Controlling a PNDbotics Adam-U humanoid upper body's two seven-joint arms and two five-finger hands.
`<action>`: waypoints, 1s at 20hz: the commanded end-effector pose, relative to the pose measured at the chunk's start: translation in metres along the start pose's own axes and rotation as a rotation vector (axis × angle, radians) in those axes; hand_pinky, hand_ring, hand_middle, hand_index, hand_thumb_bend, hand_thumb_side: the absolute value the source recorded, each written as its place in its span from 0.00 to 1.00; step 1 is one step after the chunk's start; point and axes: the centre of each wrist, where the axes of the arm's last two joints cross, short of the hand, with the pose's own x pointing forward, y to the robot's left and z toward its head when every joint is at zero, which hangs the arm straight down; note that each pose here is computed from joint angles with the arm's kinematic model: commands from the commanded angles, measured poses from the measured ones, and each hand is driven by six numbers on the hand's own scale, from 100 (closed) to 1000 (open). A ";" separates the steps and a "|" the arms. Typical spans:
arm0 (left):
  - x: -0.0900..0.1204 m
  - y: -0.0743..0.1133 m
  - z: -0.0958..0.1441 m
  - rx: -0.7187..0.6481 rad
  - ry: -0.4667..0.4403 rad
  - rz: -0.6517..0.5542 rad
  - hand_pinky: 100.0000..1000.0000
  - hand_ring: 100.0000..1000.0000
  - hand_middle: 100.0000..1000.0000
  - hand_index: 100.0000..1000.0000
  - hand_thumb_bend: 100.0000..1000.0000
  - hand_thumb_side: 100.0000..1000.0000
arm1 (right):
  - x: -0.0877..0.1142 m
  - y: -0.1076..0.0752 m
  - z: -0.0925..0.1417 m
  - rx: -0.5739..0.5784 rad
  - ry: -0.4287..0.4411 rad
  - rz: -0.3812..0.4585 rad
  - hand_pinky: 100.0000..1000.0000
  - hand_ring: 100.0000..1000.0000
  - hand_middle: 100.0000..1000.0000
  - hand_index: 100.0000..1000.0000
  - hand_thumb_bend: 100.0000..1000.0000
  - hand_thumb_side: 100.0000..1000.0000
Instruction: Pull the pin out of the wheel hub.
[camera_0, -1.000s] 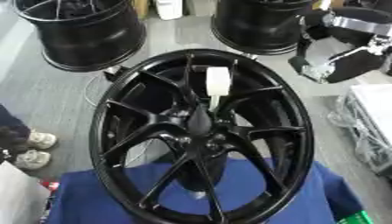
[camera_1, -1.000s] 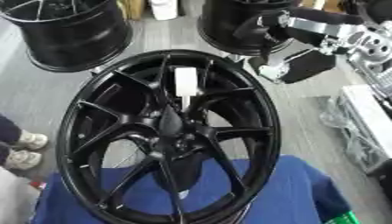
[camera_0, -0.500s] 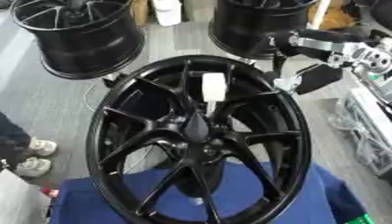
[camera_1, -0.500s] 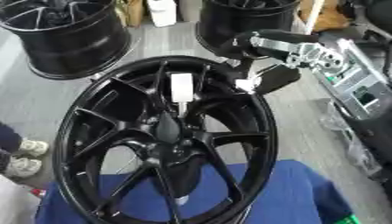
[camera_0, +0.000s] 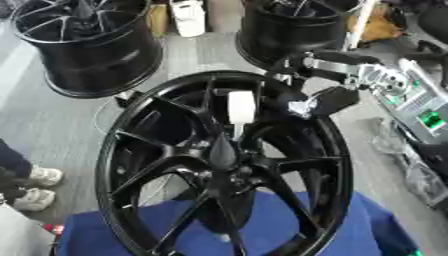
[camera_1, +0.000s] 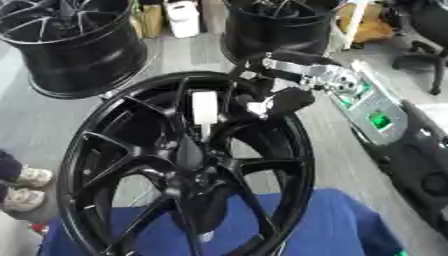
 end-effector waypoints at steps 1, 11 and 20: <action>0.008 0.000 -0.004 -0.015 -0.022 -0.014 0.64 0.63 0.57 0.65 0.30 0.72 | 0.008 -0.010 -0.003 -0.028 -0.003 0.034 0.57 0.44 0.83 0.86 0.00 0.32; 0.007 -0.001 -0.005 -0.023 -0.022 -0.009 0.64 0.63 0.57 0.65 0.30 0.72 | 0.027 -0.004 -0.019 -0.007 -0.055 0.028 0.56 0.43 0.83 0.87 0.00 0.41; 0.008 -0.002 -0.007 -0.023 -0.021 -0.006 0.64 0.63 0.57 0.65 0.30 0.72 | 0.029 0.004 -0.026 0.035 -0.044 0.045 0.56 0.43 0.83 0.88 0.00 0.51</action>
